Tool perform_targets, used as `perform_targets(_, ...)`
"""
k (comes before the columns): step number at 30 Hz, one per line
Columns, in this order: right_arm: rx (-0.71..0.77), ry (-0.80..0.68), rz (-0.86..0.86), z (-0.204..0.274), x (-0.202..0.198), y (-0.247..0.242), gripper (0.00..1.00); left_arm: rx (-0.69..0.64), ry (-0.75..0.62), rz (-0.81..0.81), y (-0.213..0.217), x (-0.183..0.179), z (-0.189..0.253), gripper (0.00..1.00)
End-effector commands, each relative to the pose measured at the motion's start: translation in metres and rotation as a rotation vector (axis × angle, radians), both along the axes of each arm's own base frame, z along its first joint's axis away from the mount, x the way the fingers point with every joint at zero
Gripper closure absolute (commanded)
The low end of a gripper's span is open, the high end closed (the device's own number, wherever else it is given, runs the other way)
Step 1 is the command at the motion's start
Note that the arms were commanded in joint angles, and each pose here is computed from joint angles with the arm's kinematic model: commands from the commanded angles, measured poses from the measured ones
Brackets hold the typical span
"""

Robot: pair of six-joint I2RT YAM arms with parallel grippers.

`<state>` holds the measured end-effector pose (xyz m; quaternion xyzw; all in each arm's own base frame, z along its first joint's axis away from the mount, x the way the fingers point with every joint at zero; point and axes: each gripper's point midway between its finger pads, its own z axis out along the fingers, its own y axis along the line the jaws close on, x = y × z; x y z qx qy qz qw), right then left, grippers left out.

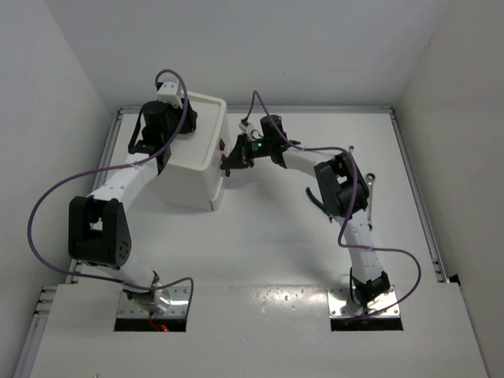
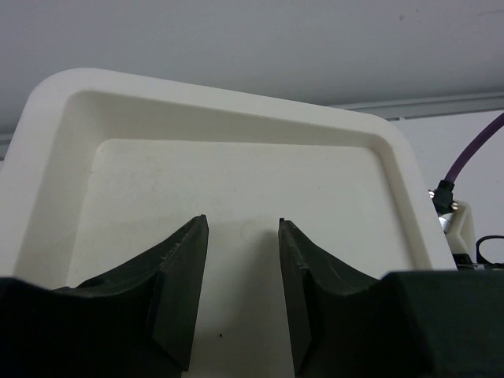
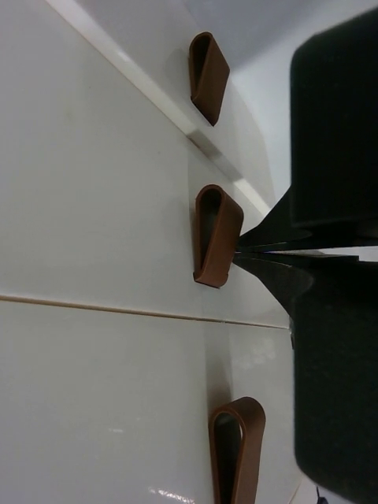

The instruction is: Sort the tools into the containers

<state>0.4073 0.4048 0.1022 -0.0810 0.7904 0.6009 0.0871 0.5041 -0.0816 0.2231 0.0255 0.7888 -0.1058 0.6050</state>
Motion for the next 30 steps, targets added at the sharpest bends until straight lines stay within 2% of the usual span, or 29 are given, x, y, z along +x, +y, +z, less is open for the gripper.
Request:
perform_targets(1, 0.062, -0.083, 0.02, 0.024, 0.001, 0.022, 1.0, 0.111, 1.058, 0.035, 0.026, -0.195, -0.234, 0.52)
perform_targets(2, 0.056, -0.073, 0.02, 0.02, -0.001, 0.021, 0.96, 0.111, 1.058, 0.035, 0.026, -0.195, -0.234, 0.52)
perform_targets(5, 0.043, -0.057, 0.002, 0.021, -0.004, 0.012, 0.67, 0.111, 1.058, 0.035, 0.026, -0.195, -0.234, 0.52)
perform_targets(8, 0.039, -0.046, -0.034, 0.026, -0.003, -0.014, 0.51, 0.111, 1.058, 0.035, 0.026, -0.195, -0.234, 0.52)
perform_targets(11, 0.053, -0.045, -0.018, 0.024, -0.009, -0.037, 0.45, 0.117, 1.066, 0.027, 0.023, -0.197, -0.237, 0.52)
perform_targets(16, 0.032, -0.008, -0.035, 0.017, 0.004, -0.057, 0.43, 0.11, 1.067, 0.02, 0.022, -0.197, -0.236, 0.52)
perform_targets(20, -0.045, -0.129, -0.092, 0.014, 0.017, -0.072, 0.45, 0.109, 1.058, 0.02, 0.022, -0.196, -0.234, 0.52)
perform_targets(21, -0.068, -0.254, -0.073, 0.021, 0.019, -0.075, 0.45, 0.109, 1.058, 0.02, 0.022, -0.196, -0.234, 0.52)
perform_targets(22, -0.117, -0.278, -0.051, 0.013, 0.012, -0.077, 0.45, 0.116, 1.057, 0.013, 0.022, -0.196, -0.234, 0.52)
perform_targets(23, -0.158, -0.441, 0.019, 0.009, 0.011, -0.078, 0.46, 0.108, 1.058, 0.005, 0.02, -0.196, -0.234, 0.52)
perform_targets(24, -0.188, -0.513, 0.03, 0.013, 0.012, -0.082, 0.46, 0.108, 1.058, 0.005, 0.02, -0.196, -0.234, 0.52)
perform_targets(25, -0.199, -0.553, 0.052, 0.009, 0.008, -0.086, 0.46, 0.107, 1.049, 0.005, 0.02, -0.194, -0.233, 0.52)
perform_targets(26, -0.186, -0.672, 0.095, 0.012, 0.008, -0.086, 0.47, 0.1, 1.05, -0.002, 0.018, -0.194, -0.233, 0.51)
perform_targets(30, -0.159, -0.947, 0.225, 0.004, -0.004, -0.096, 0.47, 0.092, 1.059, -0.025, 0.016, -0.199, -0.237, 0.48)
